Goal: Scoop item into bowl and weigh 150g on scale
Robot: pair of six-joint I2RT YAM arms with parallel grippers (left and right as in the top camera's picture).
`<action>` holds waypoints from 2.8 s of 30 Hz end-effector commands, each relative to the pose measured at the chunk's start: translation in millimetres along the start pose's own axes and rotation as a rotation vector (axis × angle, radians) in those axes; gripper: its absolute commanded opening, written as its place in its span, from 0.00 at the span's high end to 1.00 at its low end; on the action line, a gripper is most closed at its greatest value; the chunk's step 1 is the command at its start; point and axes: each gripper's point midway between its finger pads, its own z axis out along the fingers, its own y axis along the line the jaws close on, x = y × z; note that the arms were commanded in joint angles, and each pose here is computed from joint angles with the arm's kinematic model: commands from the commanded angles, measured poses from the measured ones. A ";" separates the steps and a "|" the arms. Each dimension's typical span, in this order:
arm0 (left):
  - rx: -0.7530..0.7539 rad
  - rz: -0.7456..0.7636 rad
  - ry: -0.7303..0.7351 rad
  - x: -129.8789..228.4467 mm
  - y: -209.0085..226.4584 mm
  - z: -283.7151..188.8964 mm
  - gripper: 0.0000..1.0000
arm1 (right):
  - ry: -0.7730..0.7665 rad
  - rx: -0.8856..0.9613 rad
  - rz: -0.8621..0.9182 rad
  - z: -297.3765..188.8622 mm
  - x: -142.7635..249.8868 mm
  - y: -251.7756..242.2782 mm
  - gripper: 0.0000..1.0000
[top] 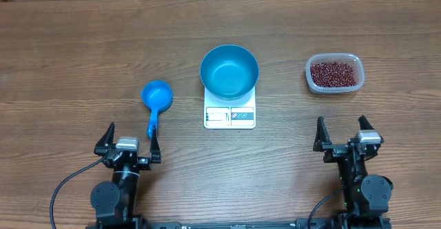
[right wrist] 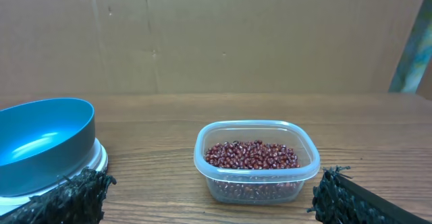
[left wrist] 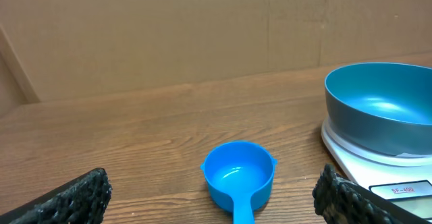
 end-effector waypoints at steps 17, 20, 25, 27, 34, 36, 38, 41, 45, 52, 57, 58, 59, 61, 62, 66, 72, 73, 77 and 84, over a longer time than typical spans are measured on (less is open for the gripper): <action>0.004 0.015 -0.002 0.5 -0.4 -0.3 0.00 | -0.006 -0.002 -0.001 0.0 1.2 0.3 0.00; 0.004 0.015 -0.002 0.5 -0.4 -0.3 0.00 | -0.006 -0.002 -0.001 0.0 1.2 0.3 0.00; 0.004 0.015 -0.002 0.5 -0.4 -0.3 0.00 | -0.006 -0.002 -0.001 0.0 1.2 0.3 0.00; 0.004 0.015 -0.002 0.5 -0.4 -0.3 0.00 | -0.006 -0.002 -0.001 0.0 1.2 0.3 0.00; 0.004 0.015 -0.002 0.5 -0.4 -0.3 0.01 | -0.006 -0.002 -0.001 0.0 1.2 0.3 0.00; 0.004 0.015 -0.002 0.5 -0.4 -0.3 0.00 | -0.006 -0.002 -0.001 0.0 1.2 0.3 0.00; 0.004 0.015 -0.002 0.5 -0.4 -0.3 0.00 | -0.006 -0.002 -0.001 0.0 1.2 0.3 0.00; 0.004 0.015 -0.002 0.5 -0.4 -0.3 0.00 | -0.006 -0.002 -0.001 0.0 1.2 0.3 0.00; 0.002 0.015 -0.002 0.5 -0.1 -0.3 0.00 | -0.006 -0.002 -0.001 0.0 1.2 0.3 0.00; 0.002 0.015 -0.002 0.6 -0.1 -0.3 0.00 | -0.006 -0.002 -0.001 0.0 1.2 0.4 0.00; 0.005 0.014 -0.003 0.5 -0.6 -0.3 0.00 | -0.006 -0.002 -0.001 0.0 1.2 0.4 0.00; 0.005 0.010 -0.003 0.5 -0.6 -0.3 0.00 | -0.006 -0.002 -0.001 0.0 1.2 0.3 0.00; 0.004 -0.004 -0.002 0.5 -0.4 -0.3 0.00 | -0.006 -0.002 -0.001 0.0 1.2 0.3 0.00; 0.003 -0.069 -0.002 0.5 -0.1 -0.3 0.00 | -0.006 -0.002 -0.001 0.0 1.2 0.3 0.00; 0.003 -0.088 -0.002 0.5 -0.1 -0.3 0.00 | -0.006 -0.002 -0.001 0.0 1.2 0.3 0.00; 0.006 -0.089 -0.003 0.0 -0.7 -0.4 0.00 | -0.006 -0.002 -0.001 0.0 1.4 0.3 0.00; 0.091 -0.051 0.024 -11.1 -14.7 -7.2 0.00 | -0.006 -0.002 -0.001 0.0 1.2 0.3 0.00; 0.092 -0.042 0.029 -13.8 -14.7 -8.4 0.00 | -0.006 -0.002 -0.001 0.0 1.2 0.3 0.00; 0.093 0.016 0.059 -32.0 -13.0 -13.3 0.00 | -0.006 -0.002 -0.001 0.0 1.2 0.4 0.00; 0.107 0.017 0.158 -54.4 -8.6 -2.8 0.00 | -0.006 -0.002 -0.001 0.0 1.2 0.3 0.00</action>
